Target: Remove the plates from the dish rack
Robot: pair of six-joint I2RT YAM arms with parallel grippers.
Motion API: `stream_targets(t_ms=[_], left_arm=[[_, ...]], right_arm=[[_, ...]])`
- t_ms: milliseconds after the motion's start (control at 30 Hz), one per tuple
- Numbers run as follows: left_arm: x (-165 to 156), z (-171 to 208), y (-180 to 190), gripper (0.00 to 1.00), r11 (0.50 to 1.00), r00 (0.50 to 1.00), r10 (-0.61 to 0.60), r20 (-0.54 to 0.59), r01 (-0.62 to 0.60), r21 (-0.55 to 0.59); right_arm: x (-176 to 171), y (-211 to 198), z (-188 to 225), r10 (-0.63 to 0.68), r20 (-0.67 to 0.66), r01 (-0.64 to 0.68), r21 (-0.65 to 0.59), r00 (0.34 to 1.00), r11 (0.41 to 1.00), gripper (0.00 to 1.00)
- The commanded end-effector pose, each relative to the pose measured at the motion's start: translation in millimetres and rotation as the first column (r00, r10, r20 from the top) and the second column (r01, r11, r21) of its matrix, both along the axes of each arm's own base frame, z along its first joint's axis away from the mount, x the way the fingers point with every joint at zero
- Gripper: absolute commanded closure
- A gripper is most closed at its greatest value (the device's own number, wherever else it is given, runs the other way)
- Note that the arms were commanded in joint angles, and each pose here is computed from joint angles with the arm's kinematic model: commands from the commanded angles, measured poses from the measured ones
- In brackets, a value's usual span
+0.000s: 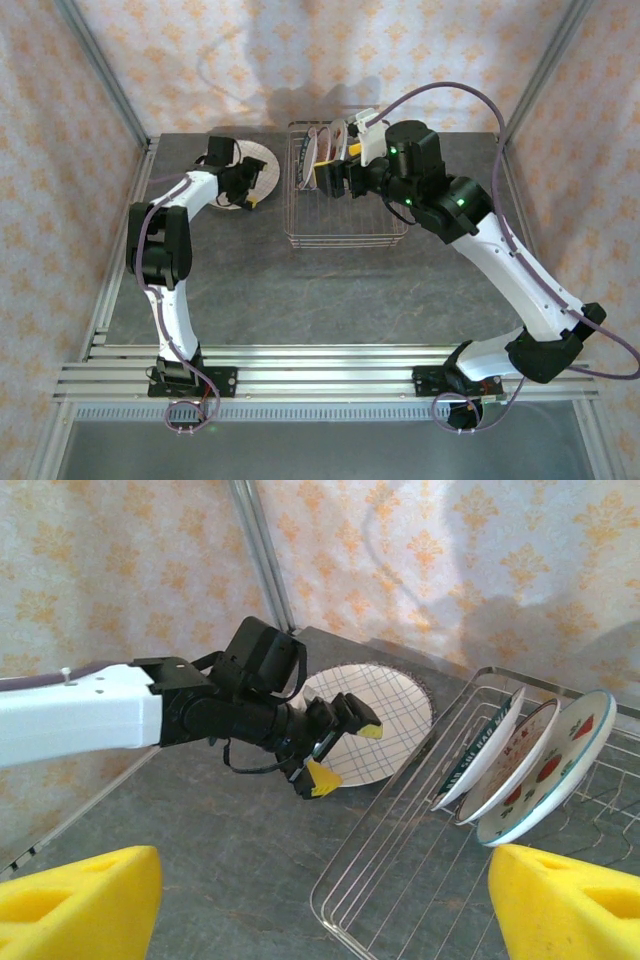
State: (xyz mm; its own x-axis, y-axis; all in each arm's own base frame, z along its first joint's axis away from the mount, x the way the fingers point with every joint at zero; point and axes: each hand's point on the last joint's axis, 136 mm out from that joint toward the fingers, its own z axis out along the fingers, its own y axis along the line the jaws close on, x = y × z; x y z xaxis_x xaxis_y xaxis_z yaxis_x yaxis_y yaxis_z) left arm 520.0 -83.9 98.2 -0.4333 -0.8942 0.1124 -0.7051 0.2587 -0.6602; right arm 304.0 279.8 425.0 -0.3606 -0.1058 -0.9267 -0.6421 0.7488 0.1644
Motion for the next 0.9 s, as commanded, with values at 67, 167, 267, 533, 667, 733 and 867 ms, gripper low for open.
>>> stream_targets(t_ms=[67, 167, 267, 533, 667, 733, 867], left_arm=[[-7.5, 83.5, -26.2, 0.12, 0.994, 0.969, -0.082, 0.235, 0.063, 0.087], [-20.8, 120.6, -47.9, 0.12, 0.982, 0.924, -0.161, 0.347, 0.114, 0.152], [-42.1, 156.2, -71.4, 0.13, 0.963, 0.862, -0.24, 0.447, 0.153, 0.222], [-109.2, 212.1, -130.1, 0.15, 0.911, 0.695, -0.399, 0.597, 0.23, 0.341], [-137.0, 222.3, -136.6, 0.15, 0.896, 0.652, -0.433, 0.622, 0.238, 0.374], [-149.9, 227.0, -135.3, 0.15, 0.889, 0.633, -0.448, 0.631, 0.24, 0.389], [-168.2, 235.8, -123.1, 0.16, 0.895, 0.621, -0.435, 0.652, 0.218, 0.389]], right_arm=[[39.9, -21.4, -8.3, -0.23, -0.01, 0.229, -0.043, 0.973, 0.972, 0.14], [81.0, -45.9, -28.9, -0.392, -0.107, 0.385, -0.084, 0.914, 0.919, 0.19], [117.7, -60.1, -56.4, -0.483, -0.216, 0.463, -0.14, 0.848, 0.875, 0.25], [193.8, -59.4, -133.7, -0.553, -0.408, 0.504, -0.23, 0.727, 0.833, 0.46], [216.5, -44.3, -152.5, -0.525, -0.422, 0.488, -0.202, 0.739, 0.849, 0.51], [225.6, -39.7, -162.6, -0.52, -0.423, 0.485, -0.196, 0.742, 0.852, 0.52], [236.3, -38.7, -180.0, -0.532, -0.44, 0.498, -0.202, 0.723, 0.843, 0.56]])
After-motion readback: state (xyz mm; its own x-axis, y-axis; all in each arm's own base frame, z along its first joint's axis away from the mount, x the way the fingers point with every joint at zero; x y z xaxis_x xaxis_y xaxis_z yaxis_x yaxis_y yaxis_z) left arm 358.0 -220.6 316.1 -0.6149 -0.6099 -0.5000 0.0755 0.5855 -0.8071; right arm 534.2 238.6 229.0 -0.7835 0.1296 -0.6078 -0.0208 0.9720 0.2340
